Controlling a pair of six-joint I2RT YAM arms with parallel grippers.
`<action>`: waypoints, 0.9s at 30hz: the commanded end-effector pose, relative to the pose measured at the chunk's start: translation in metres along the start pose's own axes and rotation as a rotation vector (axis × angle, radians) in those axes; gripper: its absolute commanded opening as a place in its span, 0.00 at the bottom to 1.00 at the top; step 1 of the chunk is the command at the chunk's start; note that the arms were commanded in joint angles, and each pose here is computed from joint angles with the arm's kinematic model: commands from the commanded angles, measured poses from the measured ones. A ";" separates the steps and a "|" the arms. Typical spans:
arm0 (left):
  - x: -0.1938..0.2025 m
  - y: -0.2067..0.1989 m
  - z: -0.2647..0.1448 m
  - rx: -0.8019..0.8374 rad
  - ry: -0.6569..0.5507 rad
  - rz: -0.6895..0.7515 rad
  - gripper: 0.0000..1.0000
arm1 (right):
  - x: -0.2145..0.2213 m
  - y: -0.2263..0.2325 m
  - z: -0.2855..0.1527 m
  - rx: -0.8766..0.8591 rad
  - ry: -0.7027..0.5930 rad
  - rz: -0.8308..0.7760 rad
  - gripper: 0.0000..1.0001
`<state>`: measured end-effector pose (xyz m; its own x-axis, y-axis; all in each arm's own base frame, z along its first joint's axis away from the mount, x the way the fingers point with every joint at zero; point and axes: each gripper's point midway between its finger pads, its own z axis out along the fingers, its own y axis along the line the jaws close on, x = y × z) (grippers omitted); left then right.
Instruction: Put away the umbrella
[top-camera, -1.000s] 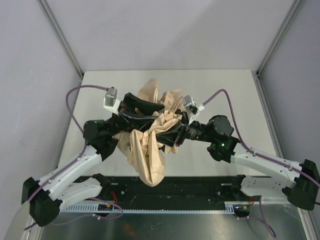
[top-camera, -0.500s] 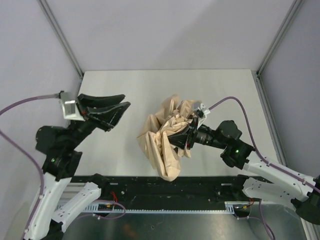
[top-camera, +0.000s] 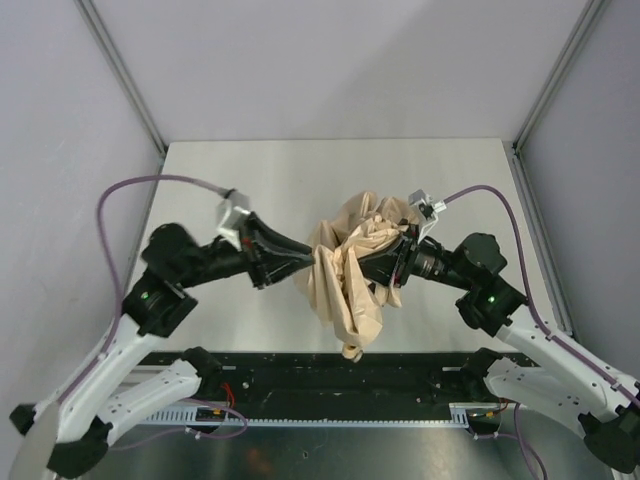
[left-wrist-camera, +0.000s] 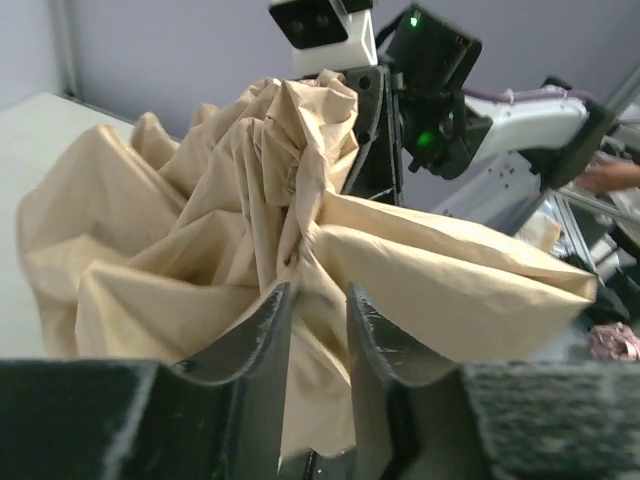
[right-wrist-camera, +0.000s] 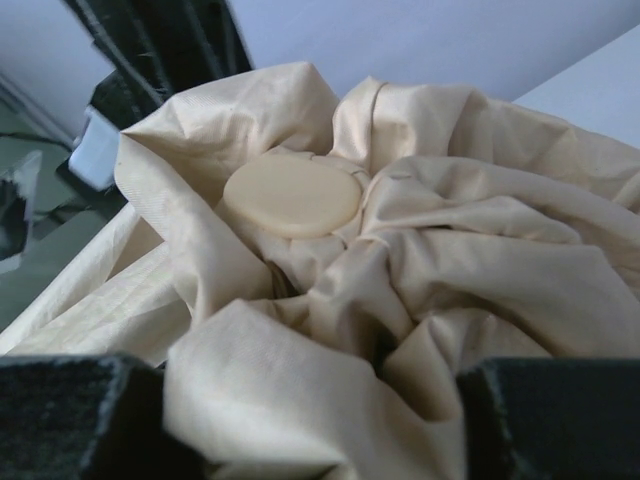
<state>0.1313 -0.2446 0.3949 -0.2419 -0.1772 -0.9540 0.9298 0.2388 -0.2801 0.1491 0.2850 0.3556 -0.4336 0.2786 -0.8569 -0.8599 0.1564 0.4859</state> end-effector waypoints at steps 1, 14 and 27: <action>-0.010 -0.019 0.032 0.142 -0.003 0.000 0.28 | -0.016 0.044 -0.001 -0.171 -0.004 -0.018 0.00; -0.013 -0.033 0.090 0.251 0.042 0.029 0.34 | -0.015 0.085 -0.010 -0.346 0.046 0.004 0.00; -0.038 0.013 0.001 -0.239 -0.053 0.112 0.91 | -0.052 -0.004 -0.024 0.195 -0.087 -0.111 0.00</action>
<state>0.1342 -0.2582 0.4343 -0.1212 -0.2032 -0.9716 0.9293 0.3208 -0.1830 0.1468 0.2635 0.3655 -0.4362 0.2631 -0.8605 -0.8323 0.2456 0.4970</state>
